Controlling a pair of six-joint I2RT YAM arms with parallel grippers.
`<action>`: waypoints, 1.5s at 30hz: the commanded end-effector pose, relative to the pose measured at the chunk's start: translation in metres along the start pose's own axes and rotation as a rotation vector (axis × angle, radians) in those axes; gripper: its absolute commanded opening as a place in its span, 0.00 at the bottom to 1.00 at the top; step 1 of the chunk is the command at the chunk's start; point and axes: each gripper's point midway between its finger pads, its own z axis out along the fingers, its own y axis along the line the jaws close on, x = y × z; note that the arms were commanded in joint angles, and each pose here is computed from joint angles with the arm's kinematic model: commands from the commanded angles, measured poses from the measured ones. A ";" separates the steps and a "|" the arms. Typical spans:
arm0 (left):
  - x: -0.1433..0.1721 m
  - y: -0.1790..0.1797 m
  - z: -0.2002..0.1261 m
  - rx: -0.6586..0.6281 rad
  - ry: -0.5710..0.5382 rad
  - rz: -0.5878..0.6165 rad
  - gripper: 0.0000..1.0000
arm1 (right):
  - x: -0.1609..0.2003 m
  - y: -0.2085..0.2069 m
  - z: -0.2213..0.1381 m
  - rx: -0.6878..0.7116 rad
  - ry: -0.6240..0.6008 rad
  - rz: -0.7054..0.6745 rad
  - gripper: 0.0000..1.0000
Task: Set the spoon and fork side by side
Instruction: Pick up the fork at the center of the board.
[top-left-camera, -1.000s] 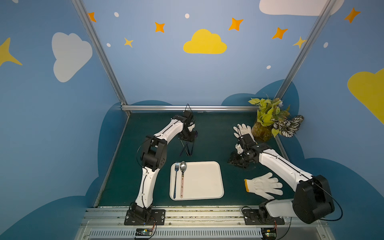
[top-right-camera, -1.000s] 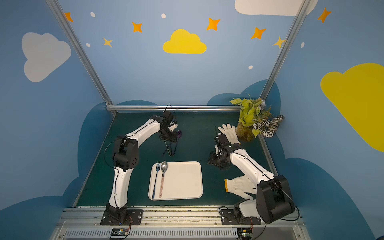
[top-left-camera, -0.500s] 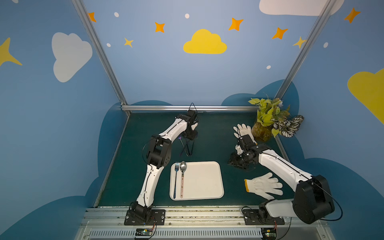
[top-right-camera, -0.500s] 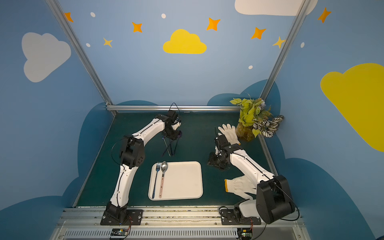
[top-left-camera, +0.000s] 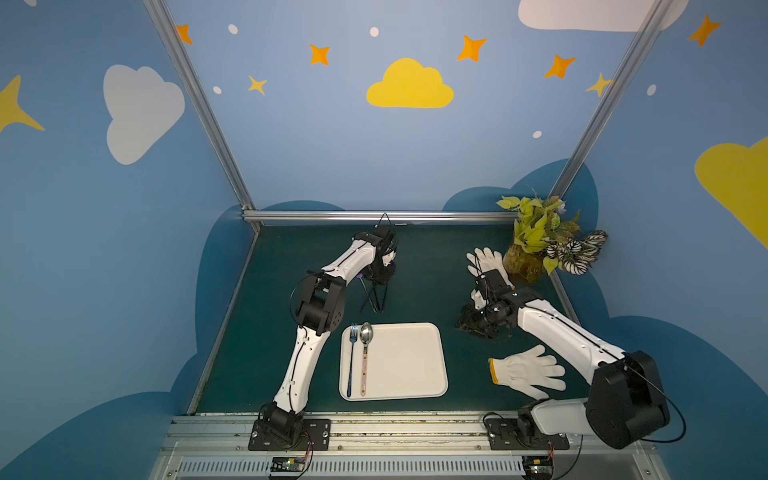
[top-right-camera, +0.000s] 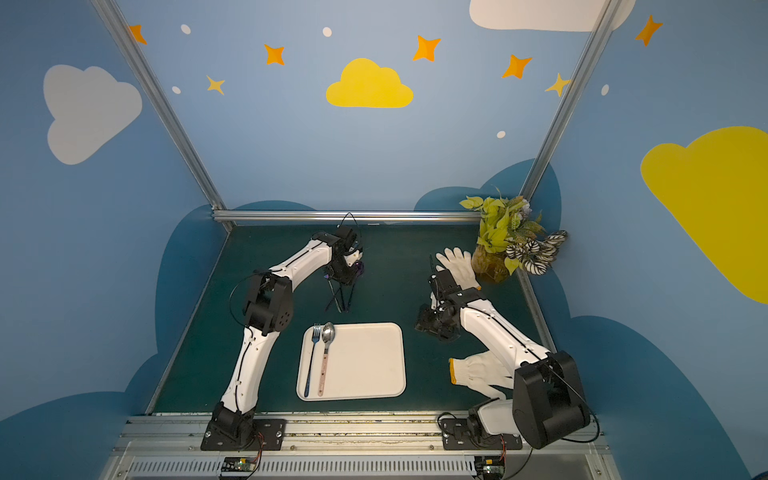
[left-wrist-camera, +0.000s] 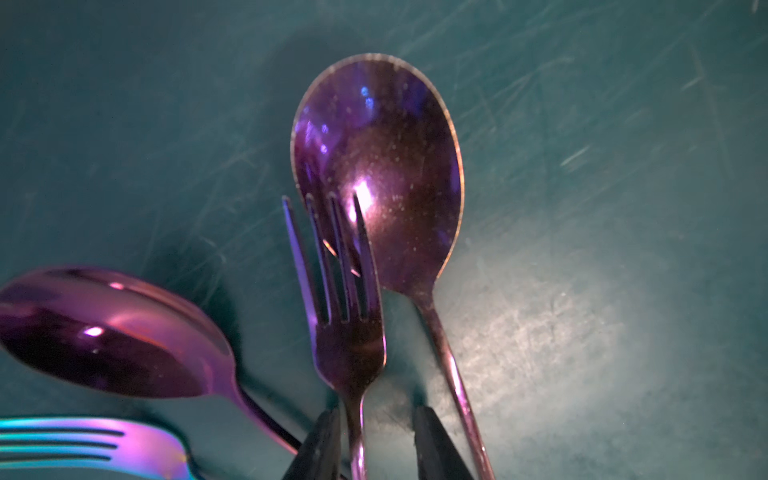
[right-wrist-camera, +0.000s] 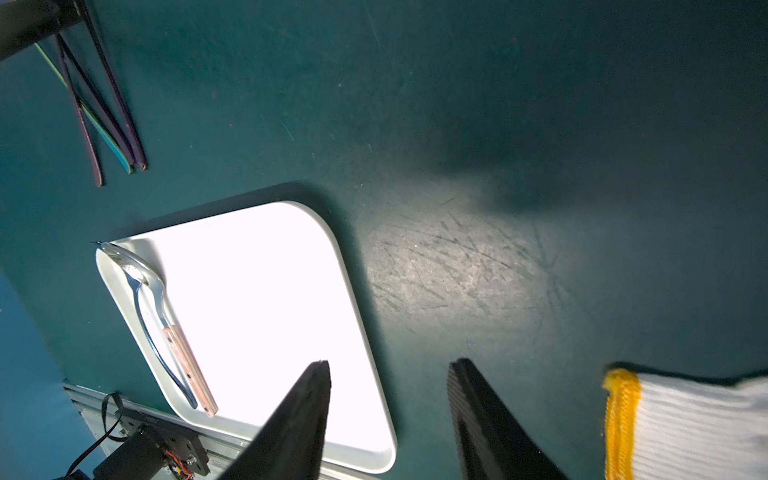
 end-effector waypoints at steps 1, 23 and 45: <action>0.014 0.002 0.012 0.014 0.066 -0.009 0.30 | 0.004 -0.003 -0.005 0.004 -0.010 0.003 0.51; -0.027 -0.002 -0.063 0.082 -0.117 -0.127 0.03 | 0.000 0.000 -0.010 0.003 -0.033 0.005 0.50; 0.137 -0.095 -0.173 0.096 -0.245 -0.591 0.03 | 0.007 -0.007 -0.032 0.028 -0.040 -0.053 0.50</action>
